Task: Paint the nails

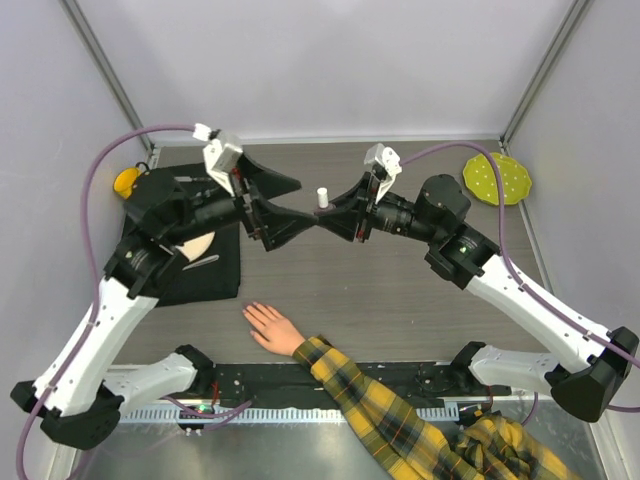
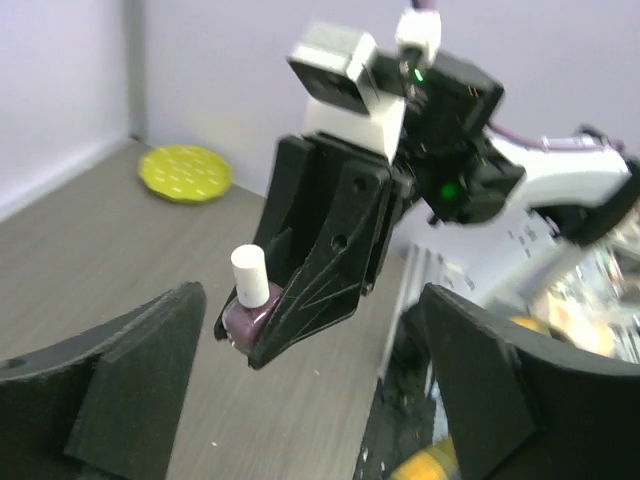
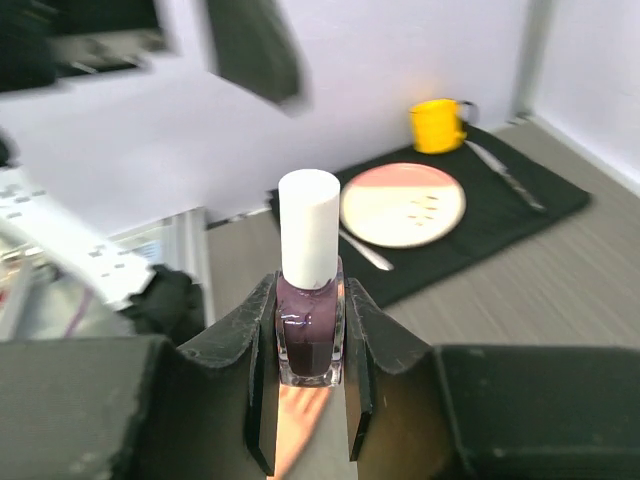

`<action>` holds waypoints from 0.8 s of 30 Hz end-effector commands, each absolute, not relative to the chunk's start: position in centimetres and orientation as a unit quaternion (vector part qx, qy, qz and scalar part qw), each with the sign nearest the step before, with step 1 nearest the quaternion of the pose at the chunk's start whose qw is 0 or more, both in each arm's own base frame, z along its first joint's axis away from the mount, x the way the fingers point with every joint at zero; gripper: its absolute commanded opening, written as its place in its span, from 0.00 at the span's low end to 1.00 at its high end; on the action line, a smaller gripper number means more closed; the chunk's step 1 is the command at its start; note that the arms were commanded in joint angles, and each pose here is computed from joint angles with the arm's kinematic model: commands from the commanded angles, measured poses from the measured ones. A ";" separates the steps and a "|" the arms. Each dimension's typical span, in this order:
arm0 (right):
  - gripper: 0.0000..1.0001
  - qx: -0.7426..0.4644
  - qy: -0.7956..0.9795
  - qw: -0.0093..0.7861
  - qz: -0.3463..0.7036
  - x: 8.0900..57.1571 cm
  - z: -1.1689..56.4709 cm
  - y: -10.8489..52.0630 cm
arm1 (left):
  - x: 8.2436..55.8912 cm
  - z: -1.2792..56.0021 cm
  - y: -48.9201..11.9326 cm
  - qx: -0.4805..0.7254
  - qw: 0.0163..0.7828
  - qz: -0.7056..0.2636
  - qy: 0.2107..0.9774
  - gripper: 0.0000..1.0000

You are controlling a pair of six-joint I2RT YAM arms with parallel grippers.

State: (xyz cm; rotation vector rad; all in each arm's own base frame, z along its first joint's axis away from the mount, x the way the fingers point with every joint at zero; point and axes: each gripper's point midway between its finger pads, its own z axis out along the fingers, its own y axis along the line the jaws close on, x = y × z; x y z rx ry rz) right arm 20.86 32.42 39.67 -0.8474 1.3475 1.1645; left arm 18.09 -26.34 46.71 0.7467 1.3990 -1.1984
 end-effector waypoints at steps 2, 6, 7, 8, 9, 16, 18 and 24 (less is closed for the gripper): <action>0.01 -0.301 0.586 0.630 0.411 24.2 41.2 30.3 | 23.7 46.1 -24.1 0.168 0.595 -0.429 0.659 0.78; 0.01 -0.280 0.594 0.645 0.392 25.2 41.6 29.7 | 26.0 44.3 -24.3 0.093 0.593 -0.383 0.702 0.53; 0.01 -0.281 0.595 0.645 0.389 25.3 41.6 29.6 | 26.6 44.1 -23.9 0.071 0.602 -0.362 0.708 0.51; 0.01 -0.283 0.598 0.641 0.389 25.4 41.3 29.8 | 26.3 44.1 -24.6 0.073 0.604 -0.361 0.707 0.49; 0.01 -0.283 0.598 0.641 0.388 25.4 41.3 29.8 | 26.8 44.0 -24.4 0.058 0.614 -0.345 0.707 0.46; 0.01 -0.286 0.597 0.639 0.391 25.2 41.3 29.8 | 25.8 45.6 -26.7 0.085 0.633 -0.362 0.679 0.58; 0.01 -0.287 0.598 0.638 0.391 25.3 41.1 29.9 | 25.9 45.1 -27.2 0.090 0.628 -0.361 0.684 0.58; 0.01 -0.286 0.591 0.641 0.398 25.0 41.7 29.9 | 26.4 44.2 -28.8 0.101 0.614 -0.357 0.697 0.52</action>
